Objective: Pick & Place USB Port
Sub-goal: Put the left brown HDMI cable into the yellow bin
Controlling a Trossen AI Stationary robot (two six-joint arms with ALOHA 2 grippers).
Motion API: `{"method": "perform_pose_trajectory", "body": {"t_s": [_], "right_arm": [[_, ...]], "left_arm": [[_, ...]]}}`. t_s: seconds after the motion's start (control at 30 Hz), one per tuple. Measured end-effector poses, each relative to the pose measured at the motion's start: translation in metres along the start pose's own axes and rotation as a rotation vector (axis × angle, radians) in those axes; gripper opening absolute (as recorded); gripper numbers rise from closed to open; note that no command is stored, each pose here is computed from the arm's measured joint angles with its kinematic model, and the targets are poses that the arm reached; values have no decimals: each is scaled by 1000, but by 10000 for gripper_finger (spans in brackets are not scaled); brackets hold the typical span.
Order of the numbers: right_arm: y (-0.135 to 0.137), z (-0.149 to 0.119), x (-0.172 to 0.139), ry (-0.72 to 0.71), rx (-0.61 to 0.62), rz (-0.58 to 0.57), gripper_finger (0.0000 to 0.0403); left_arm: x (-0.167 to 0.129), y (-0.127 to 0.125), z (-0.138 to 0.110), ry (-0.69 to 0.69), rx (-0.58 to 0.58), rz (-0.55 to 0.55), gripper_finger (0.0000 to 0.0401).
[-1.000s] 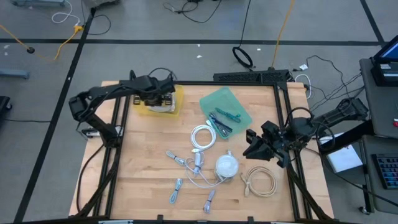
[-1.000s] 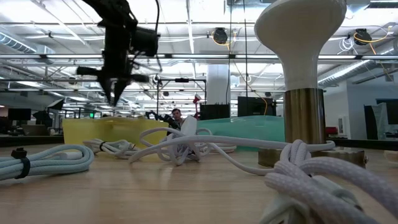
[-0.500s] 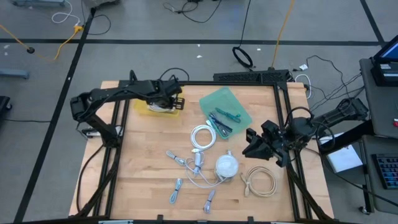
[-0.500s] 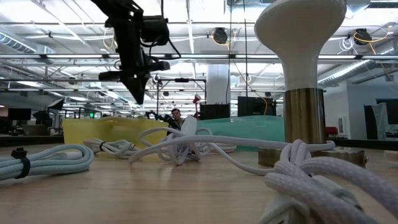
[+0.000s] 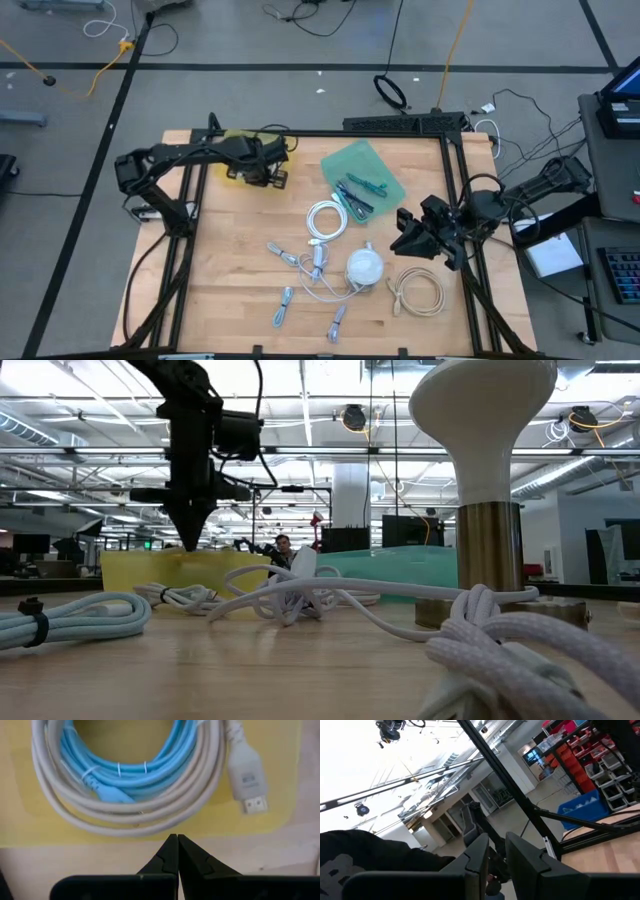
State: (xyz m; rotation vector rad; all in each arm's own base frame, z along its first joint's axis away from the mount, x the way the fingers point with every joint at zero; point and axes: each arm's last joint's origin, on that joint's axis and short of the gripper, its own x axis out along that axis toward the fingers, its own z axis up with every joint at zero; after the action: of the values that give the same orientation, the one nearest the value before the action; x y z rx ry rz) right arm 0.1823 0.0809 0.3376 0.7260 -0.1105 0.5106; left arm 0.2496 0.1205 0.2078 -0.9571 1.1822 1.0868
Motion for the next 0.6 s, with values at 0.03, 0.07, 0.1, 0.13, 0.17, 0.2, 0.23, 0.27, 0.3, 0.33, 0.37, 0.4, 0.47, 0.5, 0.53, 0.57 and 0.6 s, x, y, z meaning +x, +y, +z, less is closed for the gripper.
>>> {"method": "perform_pose_trajectory", "body": {"t_s": [0.03,0.07,0.1,0.13,0.17,0.2,0.23,0.27,0.3,0.33,0.37,0.4,0.47,0.5,0.53,0.57,0.6], "right_arm": [[0,0,0,0,0,0,61],[0,0,0,0,0,0,61],[0,0,0,-1,0,0,61],[0,0,0,0,0,0,61],[0,0,0,0,0,0,61],[0,0,0,0,0,0,61],[0,0,0,0,0,0,61],[0,0,0,0,1,0,61],[0,0,0,-1,5,0,61],[0,0,0,-1,6,1,61],[0,0,0,-1,7,0,61],[0,0,0,-2,7,1,61],[0,0,0,-2,8,2,61],[0,0,0,-3,12,2,61],[0,0,0,-3,15,3,61],[0,0,0,-3,15,3,61],[0,0,0,-3,15,3,61]], "left_arm": [[2,1,-2,0,-2,7,0],[5,3,-4,4,-1,11,0],[8,4,-6,7,1,16,0],[11,4,-7,4,4,18,0],[13,4,-8,-8,9,23,0],[14,4,-9,-26,14,29,0],[14,3,-10,-46,15,42,0],[14,2,-11,-63,14,53,0],[14,1,-11,-77,12,58,0],[14,1,-11,-87,11,56,0],[14,0,-10,-92,10,52,0],[14,0,-10,-96,9,48,0],[14,-1,-9,-105,10,43,0],[15,-1,-9,-111,7,41,0],[15,-2,-8,-117,4,38,0],[15,-2,-8,-121,-1,39,0],[15,-1,-7,-125,-9,42,0]]}}
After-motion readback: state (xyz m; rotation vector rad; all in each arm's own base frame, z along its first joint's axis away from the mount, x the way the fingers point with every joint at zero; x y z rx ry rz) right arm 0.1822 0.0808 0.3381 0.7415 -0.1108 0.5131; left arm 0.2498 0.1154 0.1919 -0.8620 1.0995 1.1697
